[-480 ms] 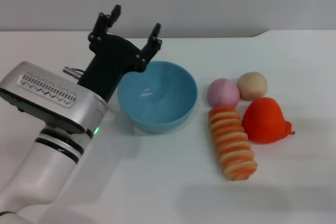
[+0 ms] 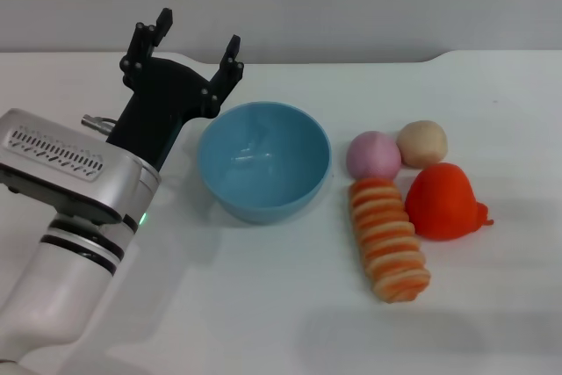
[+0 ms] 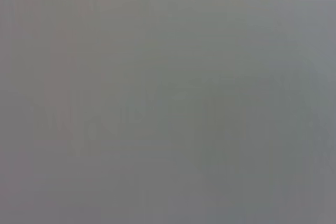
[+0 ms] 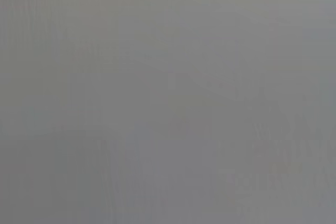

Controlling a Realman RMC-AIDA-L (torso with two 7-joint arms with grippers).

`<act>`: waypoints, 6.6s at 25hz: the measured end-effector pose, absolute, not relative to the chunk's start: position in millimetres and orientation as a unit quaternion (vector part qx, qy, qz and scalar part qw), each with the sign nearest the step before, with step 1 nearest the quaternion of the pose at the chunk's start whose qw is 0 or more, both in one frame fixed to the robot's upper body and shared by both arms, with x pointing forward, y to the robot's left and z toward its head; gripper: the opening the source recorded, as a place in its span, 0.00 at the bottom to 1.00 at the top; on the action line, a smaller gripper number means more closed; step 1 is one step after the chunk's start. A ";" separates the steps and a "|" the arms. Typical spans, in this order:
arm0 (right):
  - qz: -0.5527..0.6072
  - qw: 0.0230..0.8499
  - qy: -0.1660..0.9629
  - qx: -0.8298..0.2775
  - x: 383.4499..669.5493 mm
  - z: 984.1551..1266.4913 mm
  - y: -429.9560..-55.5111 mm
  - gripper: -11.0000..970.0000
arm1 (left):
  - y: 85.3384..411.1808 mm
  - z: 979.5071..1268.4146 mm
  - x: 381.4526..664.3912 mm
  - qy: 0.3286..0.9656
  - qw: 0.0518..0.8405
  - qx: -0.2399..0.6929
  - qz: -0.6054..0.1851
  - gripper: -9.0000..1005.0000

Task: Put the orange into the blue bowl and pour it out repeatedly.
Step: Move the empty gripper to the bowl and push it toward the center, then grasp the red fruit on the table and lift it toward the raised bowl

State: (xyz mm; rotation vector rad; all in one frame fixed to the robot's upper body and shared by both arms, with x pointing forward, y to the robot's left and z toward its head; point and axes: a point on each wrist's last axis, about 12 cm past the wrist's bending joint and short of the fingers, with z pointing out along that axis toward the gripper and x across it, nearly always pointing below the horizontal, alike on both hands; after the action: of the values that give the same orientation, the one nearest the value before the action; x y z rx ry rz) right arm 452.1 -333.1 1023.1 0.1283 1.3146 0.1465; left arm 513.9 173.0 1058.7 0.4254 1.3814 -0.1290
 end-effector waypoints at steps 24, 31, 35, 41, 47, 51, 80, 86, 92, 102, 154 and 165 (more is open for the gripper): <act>0.065 0.784 0.614 0.058 453.0 1022.4 -335.2 0.79 | 166.1 1174.6 592.2 0.777 0.540 0.295 -0.131 0.80; 0.064 0.784 0.614 0.057 455.8 1023.3 -335.6 0.79 | 209.9 1203.6 608.0 0.826 0.464 0.284 -0.148 0.80; 0.066 0.784 0.615 0.055 458.9 1024.0 -334.7 0.79 | 217.7 1197.9 609.5 0.849 0.413 0.281 -0.172 0.80; 0.067 0.781 0.618 0.055 461.7 1023.5 -333.6 0.79 | 207.3 1181.7 606.8 0.855 0.387 0.300 -0.172 0.79; 0.067 0.778 0.622 0.057 461.5 1022.3 -333.6 0.79 | 198.4 1158.1 609.4 0.867 0.350 0.307 -0.176 0.79; 0.067 0.774 0.626 0.059 461.9 1020.6 -332.8 0.79 | 192.7 1143.9 612.5 0.873 0.336 0.311 -0.168 0.79; 0.070 0.770 0.631 0.064 460.5 1018.1 -330.2 0.79 | 188.0 1093.0 618.4 0.896 0.282 0.317 -0.131 0.79; 0.070 0.770 0.631 0.065 459.7 1017.8 -330.4 0.79 | 184.6 1092.7 617.2 0.893 0.281 0.328 -0.128 0.64; 0.069 0.769 0.632 0.065 459.0 1017.5 -330.7 0.79 | 178.2 1095.0 616.5 0.887 0.284 0.340 -0.129 0.52; 0.066 0.770 0.632 0.063 459.0 1017.8 -332.7 0.79 | 161.5 1097.4 611.0 0.871 0.289 0.377 -0.125 0.18; 0.263 0.252 0.924 -0.117 578.2 1112.1 -314.1 0.79 | 151.1 1188.1 627.7 0.861 0.265 0.423 -0.094 0.01; 0.309 0.257 0.908 -0.114 585.5 1083.4 -287.8 0.79 | 151.5 1188.7 627.9 0.861 0.264 0.425 -0.091 0.01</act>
State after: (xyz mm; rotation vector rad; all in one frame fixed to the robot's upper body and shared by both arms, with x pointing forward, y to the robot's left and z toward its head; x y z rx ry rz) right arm 585.5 -287.8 1083.4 -0.3084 2.4645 0.8389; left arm 627.9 151.5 1188.7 1.1489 2.3277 -0.2452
